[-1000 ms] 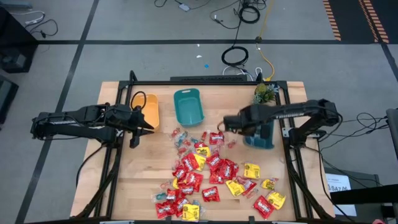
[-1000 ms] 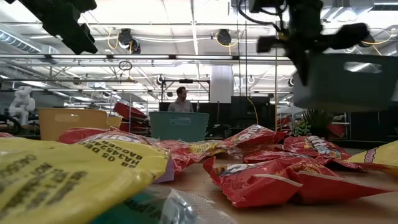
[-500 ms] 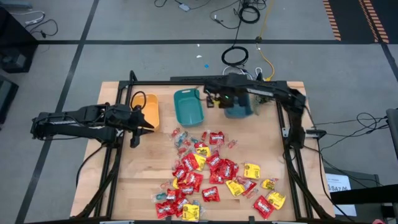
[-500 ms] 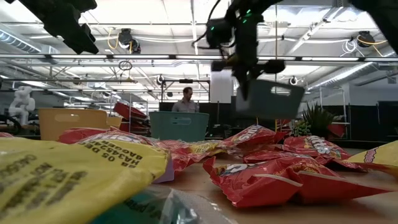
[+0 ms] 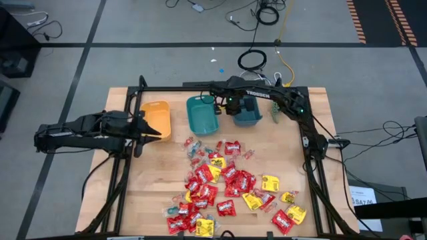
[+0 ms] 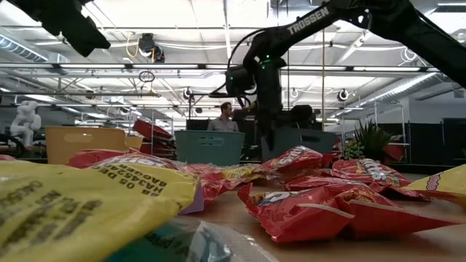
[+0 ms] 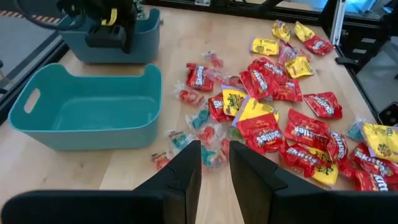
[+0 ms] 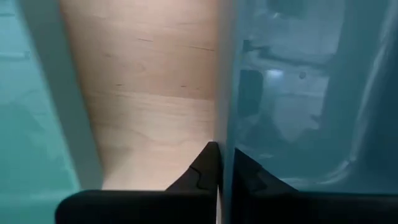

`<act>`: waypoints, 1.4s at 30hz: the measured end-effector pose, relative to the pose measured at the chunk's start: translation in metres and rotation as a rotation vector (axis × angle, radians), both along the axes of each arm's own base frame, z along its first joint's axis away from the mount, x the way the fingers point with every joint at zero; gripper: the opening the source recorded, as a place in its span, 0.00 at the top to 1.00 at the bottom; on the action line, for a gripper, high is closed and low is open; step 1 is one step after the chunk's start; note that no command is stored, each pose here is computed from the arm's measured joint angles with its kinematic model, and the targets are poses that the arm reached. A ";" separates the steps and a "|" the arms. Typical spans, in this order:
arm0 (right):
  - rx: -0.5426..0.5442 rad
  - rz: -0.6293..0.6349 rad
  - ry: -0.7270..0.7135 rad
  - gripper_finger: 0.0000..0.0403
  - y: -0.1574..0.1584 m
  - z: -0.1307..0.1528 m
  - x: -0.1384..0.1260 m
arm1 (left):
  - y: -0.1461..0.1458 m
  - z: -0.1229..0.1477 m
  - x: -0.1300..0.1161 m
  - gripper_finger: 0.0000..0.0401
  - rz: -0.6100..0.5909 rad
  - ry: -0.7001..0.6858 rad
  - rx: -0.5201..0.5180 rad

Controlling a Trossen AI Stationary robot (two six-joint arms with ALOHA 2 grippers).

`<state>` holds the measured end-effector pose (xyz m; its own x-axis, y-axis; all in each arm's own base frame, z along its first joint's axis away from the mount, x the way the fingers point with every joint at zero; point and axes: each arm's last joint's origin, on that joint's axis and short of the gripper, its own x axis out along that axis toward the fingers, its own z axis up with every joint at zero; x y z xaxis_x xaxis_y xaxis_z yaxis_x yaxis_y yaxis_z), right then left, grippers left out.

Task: Sort candy
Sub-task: Move the blue bin to the top right of the table, then put the red candy pack into the blue bin

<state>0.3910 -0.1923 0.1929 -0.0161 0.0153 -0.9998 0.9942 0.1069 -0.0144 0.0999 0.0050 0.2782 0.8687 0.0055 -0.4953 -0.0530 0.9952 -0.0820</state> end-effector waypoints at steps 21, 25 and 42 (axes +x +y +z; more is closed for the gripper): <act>-0.142 0.122 -0.062 0.62 0.041 0.069 -0.011 | -0.001 -0.023 0.020 0.77 -0.065 -0.167 -0.077; -0.280 0.182 -0.095 0.58 0.064 0.110 -0.025 | -0.001 -0.040 0.022 0.77 -0.049 -0.124 -0.111; -0.434 0.503 -0.346 0.60 0.216 0.128 -0.133 | -0.001 -0.048 0.023 0.77 -0.024 -0.103 -0.159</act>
